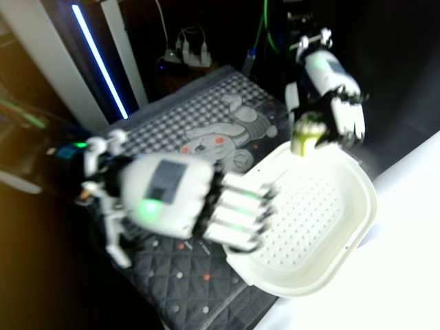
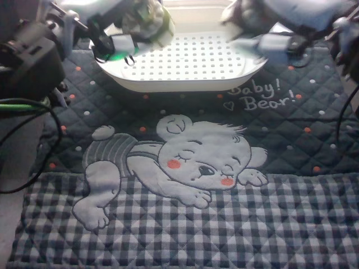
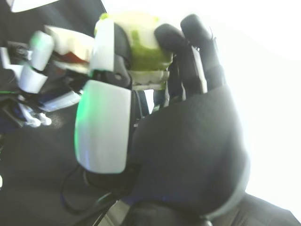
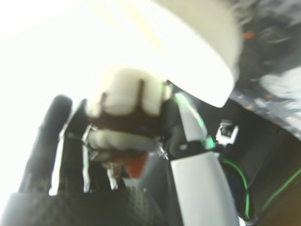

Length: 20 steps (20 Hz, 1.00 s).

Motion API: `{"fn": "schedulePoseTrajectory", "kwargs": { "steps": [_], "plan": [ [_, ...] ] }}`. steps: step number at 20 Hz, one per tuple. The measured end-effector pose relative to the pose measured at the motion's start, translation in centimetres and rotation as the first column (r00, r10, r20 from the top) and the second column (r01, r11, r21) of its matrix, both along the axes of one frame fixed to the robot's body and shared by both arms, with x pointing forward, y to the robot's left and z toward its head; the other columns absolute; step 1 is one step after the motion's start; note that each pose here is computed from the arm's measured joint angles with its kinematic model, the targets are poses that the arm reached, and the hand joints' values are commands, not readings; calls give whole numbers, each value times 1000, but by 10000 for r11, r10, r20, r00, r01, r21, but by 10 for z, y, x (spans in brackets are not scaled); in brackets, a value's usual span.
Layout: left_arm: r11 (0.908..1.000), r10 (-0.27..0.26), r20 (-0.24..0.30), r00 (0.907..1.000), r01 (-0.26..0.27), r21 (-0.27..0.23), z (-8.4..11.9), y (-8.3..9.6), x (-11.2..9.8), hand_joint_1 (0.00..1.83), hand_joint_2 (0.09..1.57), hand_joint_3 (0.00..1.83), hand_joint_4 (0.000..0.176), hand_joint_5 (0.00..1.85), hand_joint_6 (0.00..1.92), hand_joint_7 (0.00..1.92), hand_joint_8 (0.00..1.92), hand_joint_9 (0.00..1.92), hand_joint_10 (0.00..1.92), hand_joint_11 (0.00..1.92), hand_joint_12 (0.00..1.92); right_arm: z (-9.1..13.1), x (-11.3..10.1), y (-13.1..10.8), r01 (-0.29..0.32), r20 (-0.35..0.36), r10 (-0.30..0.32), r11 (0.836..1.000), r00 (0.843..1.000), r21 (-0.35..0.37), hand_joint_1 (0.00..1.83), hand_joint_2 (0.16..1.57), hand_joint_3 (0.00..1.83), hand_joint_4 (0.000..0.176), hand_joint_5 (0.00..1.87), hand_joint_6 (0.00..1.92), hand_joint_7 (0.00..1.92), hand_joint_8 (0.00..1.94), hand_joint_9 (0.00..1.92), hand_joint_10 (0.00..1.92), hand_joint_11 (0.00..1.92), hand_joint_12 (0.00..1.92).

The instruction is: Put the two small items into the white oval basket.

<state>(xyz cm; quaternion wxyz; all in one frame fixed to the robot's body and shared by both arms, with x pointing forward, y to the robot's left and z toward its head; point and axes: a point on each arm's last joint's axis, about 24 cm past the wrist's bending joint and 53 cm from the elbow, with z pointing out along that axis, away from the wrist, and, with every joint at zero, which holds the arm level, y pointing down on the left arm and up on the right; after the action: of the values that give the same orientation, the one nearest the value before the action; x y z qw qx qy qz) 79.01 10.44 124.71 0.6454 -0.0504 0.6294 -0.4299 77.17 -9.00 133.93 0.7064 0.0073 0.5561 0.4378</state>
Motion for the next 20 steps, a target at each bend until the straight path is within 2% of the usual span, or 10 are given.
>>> {"fn": "schedulePoseTrajectory", "kwargs": {
  "steps": [2,5,6,8,9,10,12,15,17,20],
  "plan": [
    [9999,73,-369,9993,-68,127,-11,-2,8,1437,1339,0,0,220,1628,420,1734,562,1826,556,1921,-5,5,9,-90,-319,83,9997,9995,-208,0,1468,3,175,0,609,1,1,0,4,0,414],
    [9998,146,-547,9984,-137,175,-15,-3,13,1557,1272,0,0,148,1336,209,1407,548,1704,295,1921,0,12,9,33,-279,-34,10000,9996,-65,0,1471,0,176,0,599,0,0,0,0,0,287],
    [9997,131,-563,9983,-118,232,-16,-3,12,1304,1220,0,22,128,1043,158,968,192,1340,58,1878,-2,13,10,13,-350,-17,10000,9994,-97,649,1287,0,0,404,499,505,486,419,1012,389,1475],
    [9995,114,-671,9977,-93,313,-20,-5,13,901,1164,0,81,95,352,120,199,67,638,1,1513,-8,13,16,-58,-480,41,9994,9988,-356,688,1126,0,0,219,251,207,412,71,1084,83,1814],
    [9994,101,-669,9977,-78,340,-20,-5,12,764,1124,0,115,49,128,23,39,13,149,0,1057,-12,13,19,-101,-600,73,9988,9982,-473,571,1129,0,0,87,126,41,164,13,434,16,1360],
    [9994,96,-685,9976,-73,337,-20,-5,12,647,1086,3,126,9,25,4,7,2,29,0,452,-15,13,21,-144,-704,106,9984,9975,-545,457,1123,0,41,43,39,7,32,2,86,2,289],
    [9993,130,-654,9978,-107,353,-18,1,10,583,1037,0,148,0,0,0,0,0,0,0,17,-13,9,25,-260,-618,229,9984,9978,-504,408,1138,5,80,1,1,0,0,0,2,0,11],
    [9996,176,-539,9984,-164,239,-9,12,3,514,1021,0,146,0,0,0,0,0,0,0,0,-11,-5,28,-498,-548,464,9968,9974,-632,394,1192,19,0,0,0,0,0,0,0,0,0],
    [9998,144,-277,9995,-141,130,0,25,-10,506,1027,0,162,0,0,0,0,0,0,0,0,-6,-16,12,-429,-373,401,9960,9985,-779,463,1195,0,0,56,2,64,1,63,14,0,180],
    [9996,261,642,9976,-255,-90,25,55,-36,553,1033,0,173,0,0,0,0,0,0,1,0,8,-40,-24,-140,185,160,9942,9997,-1064,412,1111,0,80,0,0,0,0,0,0,0,1258]
  ]
}}
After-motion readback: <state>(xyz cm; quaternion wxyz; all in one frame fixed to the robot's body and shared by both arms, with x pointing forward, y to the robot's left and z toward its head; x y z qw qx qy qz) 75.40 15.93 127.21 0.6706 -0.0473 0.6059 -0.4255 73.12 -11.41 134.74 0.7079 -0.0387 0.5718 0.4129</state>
